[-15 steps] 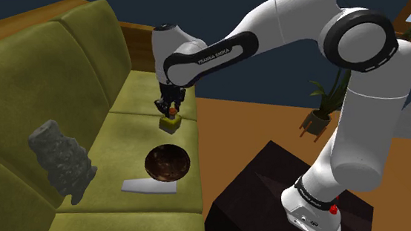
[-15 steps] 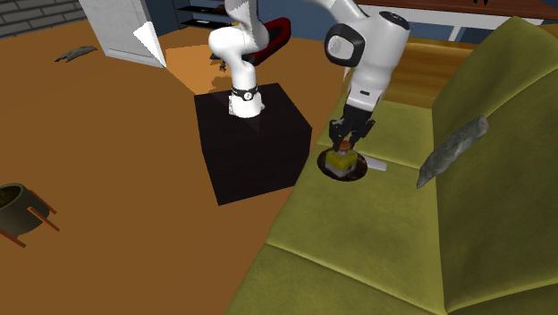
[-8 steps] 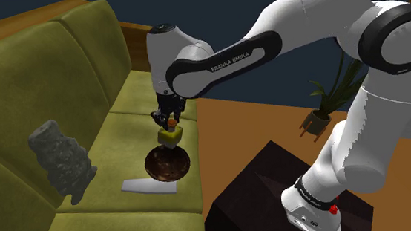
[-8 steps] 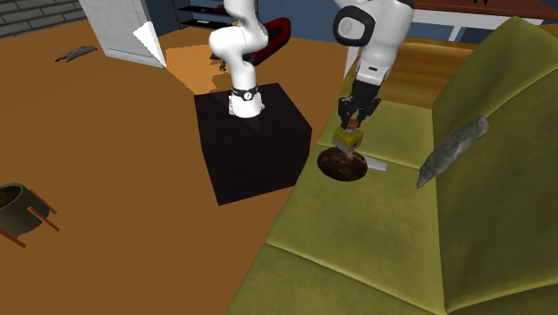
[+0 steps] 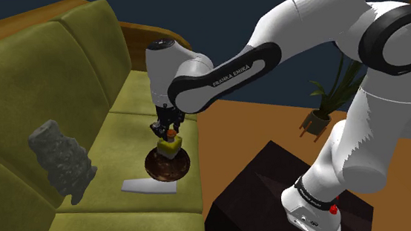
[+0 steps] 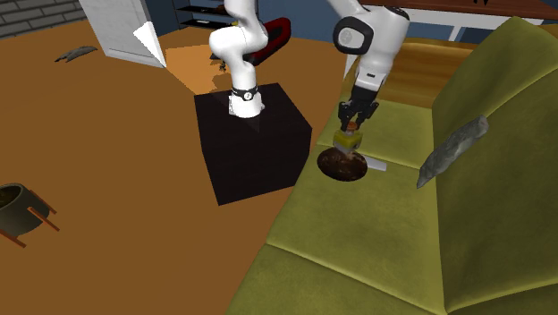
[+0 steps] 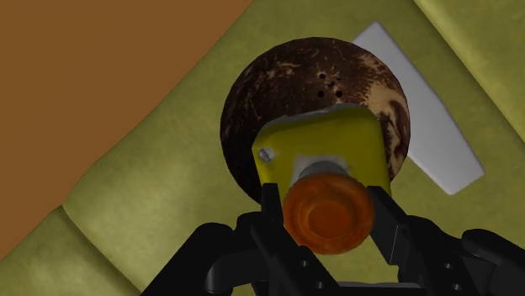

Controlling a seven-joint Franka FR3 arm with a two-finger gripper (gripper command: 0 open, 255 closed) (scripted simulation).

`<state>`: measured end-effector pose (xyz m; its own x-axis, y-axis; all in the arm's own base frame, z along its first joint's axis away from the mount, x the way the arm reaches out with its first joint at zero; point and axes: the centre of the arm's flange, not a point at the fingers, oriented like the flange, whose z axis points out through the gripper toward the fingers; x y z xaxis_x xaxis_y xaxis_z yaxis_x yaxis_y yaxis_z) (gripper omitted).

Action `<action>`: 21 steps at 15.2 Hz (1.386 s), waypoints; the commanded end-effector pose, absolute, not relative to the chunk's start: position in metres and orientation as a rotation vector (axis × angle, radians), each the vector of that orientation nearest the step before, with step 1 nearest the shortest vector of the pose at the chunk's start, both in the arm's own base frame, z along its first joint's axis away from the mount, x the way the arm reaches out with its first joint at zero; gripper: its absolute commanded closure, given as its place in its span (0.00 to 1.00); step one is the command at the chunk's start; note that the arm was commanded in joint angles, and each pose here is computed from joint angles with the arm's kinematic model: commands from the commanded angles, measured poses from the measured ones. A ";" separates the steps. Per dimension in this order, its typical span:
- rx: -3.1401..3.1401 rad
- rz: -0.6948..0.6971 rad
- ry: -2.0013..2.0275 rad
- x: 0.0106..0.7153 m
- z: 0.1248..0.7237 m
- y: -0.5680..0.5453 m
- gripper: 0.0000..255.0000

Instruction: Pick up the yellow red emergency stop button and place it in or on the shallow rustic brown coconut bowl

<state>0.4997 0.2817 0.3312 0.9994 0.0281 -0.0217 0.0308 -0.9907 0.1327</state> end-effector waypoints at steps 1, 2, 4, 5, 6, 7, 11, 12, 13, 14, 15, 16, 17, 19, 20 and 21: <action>3.008 -0.029 0.045 0.500 0.322 0.282 1.00; 3.008 -0.029 0.045 0.500 0.316 0.282 1.00; 3.008 -0.029 0.045 0.500 0.306 0.282 1.00; 3.008 -0.029 0.045 0.500 0.301 0.282 1.00; 3.008 -0.029 0.045 0.500 0.295 0.282 1.00; 3.008 -0.029 0.045 0.500 0.290 0.282 1.00; 3.008 -0.029 0.045 0.500 0.269 0.282 1.00; 3.008 -0.029 0.045 0.500 0.264 0.282 1.00; 3.008 -0.029 0.045 0.500 0.258 0.282 1.00; 3.008 -0.029 0.045 0.500 0.253 0.282 1.00; 3.008 -0.029 0.045 0.500 0.252 0.282 1.00; 3.008 -0.029 0.045 0.500 0.252 0.282 1.00; 3.008 -0.029 0.045 0.500 0.252 0.282 1.00; 3.008 -0.029 0.045 0.500 0.252 0.282 1.00; 3.008 -0.029 0.045 0.500 0.252 0.282 1.00; 3.008 -0.029 0.045 0.500 0.252 0.282 1.00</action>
<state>0.5000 0.2814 0.2519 0.9994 0.0282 -0.0215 0.0308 -0.9907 0.1325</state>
